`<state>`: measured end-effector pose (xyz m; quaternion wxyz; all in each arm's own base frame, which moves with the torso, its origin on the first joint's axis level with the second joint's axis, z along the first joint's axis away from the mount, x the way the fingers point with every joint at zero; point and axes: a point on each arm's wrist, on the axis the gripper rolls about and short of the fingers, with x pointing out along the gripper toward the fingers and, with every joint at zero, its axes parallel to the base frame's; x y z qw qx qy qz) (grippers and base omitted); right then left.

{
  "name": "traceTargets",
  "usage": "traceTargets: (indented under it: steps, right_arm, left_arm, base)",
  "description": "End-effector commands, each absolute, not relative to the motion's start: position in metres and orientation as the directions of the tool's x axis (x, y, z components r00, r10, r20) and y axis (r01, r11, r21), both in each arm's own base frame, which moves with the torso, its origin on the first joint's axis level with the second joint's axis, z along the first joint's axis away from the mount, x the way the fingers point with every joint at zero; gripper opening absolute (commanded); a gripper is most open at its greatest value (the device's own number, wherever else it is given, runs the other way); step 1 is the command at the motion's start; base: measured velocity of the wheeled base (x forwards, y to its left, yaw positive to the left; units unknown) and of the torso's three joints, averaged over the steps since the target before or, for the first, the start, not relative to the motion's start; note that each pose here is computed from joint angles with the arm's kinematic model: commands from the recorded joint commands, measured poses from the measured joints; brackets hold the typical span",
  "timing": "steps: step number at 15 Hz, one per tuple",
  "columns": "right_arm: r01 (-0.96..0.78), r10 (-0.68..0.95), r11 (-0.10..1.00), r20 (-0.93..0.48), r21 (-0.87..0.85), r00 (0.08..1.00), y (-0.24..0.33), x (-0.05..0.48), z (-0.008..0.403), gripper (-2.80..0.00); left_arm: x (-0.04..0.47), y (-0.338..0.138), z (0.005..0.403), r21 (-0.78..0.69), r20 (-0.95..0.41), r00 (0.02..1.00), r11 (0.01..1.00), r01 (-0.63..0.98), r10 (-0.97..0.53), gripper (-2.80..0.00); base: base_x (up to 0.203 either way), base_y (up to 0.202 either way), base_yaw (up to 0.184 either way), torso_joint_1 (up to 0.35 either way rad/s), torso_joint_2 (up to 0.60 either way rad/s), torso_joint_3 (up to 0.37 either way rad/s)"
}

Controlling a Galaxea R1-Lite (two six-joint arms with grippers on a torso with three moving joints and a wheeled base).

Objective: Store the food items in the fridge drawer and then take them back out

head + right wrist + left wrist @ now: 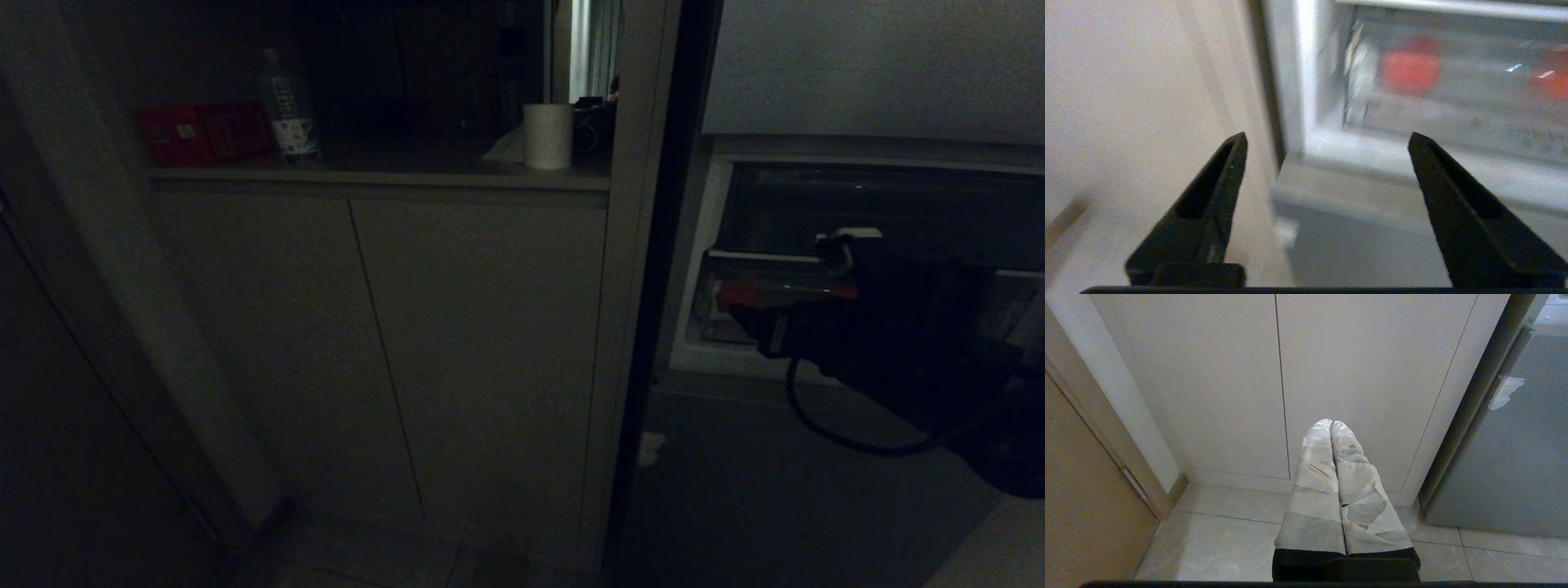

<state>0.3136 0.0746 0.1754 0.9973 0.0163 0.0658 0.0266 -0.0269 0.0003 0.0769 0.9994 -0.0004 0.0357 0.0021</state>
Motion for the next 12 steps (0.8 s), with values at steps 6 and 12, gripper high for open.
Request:
traceTargets:
  steps: [6, 12]
  right_arm:
    - [0.098, -0.094, 0.995, -0.142, 0.023, 0.985, 0.079, 0.385, 0.131, 0.0]
    - [0.148, -0.144, 0.988, -0.094, 0.035, 0.985, 0.08, 0.425, 0.123, 0.0]
  left_arm:
    - [-0.027, 0.0, 0.077, -0.001, -0.073, 0.997, 1.0, -0.005, 0.005, -2.8]
    - [-0.027, 0.0, 0.077, -0.001, -0.074, 0.997, 1.0, -0.005, 0.005, -2.8]
  base:
    - [0.0, 0.0, 0.0, 0.0, 0.0, 0.0]
    - [0.0, 0.0, 0.0, 0.0, 0.0, 0.0]
